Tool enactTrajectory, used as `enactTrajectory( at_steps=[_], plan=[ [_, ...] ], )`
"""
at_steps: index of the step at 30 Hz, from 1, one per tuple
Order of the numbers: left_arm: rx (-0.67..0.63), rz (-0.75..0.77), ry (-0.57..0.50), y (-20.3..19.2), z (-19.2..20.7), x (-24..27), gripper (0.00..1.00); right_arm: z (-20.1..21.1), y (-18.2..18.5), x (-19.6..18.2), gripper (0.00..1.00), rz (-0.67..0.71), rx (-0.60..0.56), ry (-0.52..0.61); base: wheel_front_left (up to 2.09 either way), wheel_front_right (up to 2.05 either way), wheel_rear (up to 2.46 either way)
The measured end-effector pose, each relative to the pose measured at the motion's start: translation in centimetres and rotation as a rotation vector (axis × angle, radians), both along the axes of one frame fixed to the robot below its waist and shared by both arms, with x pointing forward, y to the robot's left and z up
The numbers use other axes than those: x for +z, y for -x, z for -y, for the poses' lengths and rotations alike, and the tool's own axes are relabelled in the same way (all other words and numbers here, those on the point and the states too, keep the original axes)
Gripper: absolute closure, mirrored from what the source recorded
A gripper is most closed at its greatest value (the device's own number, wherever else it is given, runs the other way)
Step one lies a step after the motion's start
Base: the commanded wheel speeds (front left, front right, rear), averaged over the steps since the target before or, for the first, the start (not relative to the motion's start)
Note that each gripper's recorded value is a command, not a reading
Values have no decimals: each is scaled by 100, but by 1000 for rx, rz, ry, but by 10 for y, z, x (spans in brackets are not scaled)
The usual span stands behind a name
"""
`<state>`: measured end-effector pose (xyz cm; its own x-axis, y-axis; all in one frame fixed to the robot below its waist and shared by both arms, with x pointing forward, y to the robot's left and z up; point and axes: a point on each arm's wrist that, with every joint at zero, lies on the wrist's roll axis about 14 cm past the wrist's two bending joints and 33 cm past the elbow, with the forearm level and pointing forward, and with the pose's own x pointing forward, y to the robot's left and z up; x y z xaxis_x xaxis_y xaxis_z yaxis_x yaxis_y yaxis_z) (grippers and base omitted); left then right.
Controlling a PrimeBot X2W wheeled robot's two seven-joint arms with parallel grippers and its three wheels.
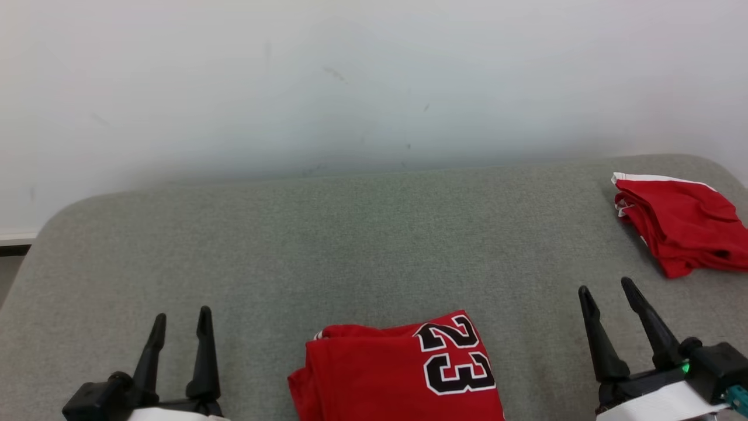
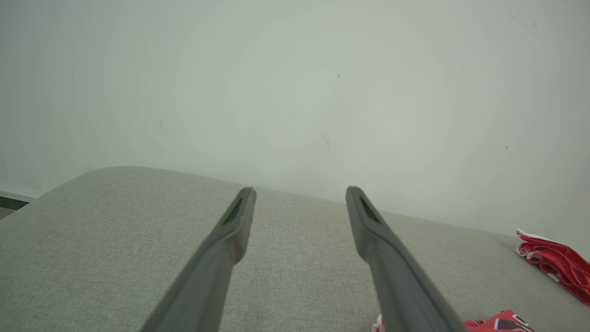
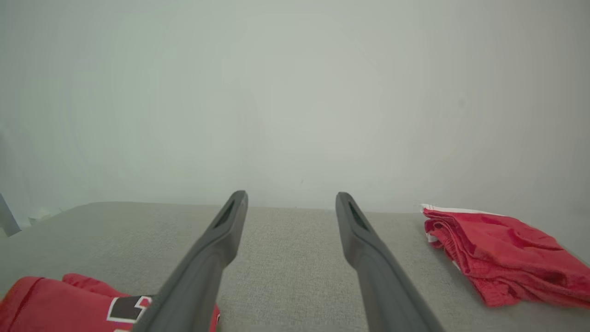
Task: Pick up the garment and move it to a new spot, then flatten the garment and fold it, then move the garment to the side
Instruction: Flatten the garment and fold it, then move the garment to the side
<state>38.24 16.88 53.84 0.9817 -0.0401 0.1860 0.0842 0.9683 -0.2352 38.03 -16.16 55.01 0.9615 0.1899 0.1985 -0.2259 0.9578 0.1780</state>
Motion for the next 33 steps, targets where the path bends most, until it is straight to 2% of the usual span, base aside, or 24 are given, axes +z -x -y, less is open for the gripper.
enactTrajectory(
  at_steps=[7,20,25,33],
  plan=[
    [-8,-14,-14,-3,4,-5,0,13,10,-9,0,-21,-60,-23,0,0,0],
    [0,-17,-14,0,2,-6,0,2,8,-11,0,-26,-38,-22,0,0,0],
    [7,-22,-10,0,0,-7,0,-17,4,-28,0,-119,23,-40,0,0,0],
    [28,-25,-6,0,-7,-8,0,-68,-9,-68,0,-334,188,-30,0,0,0]
  ],
)
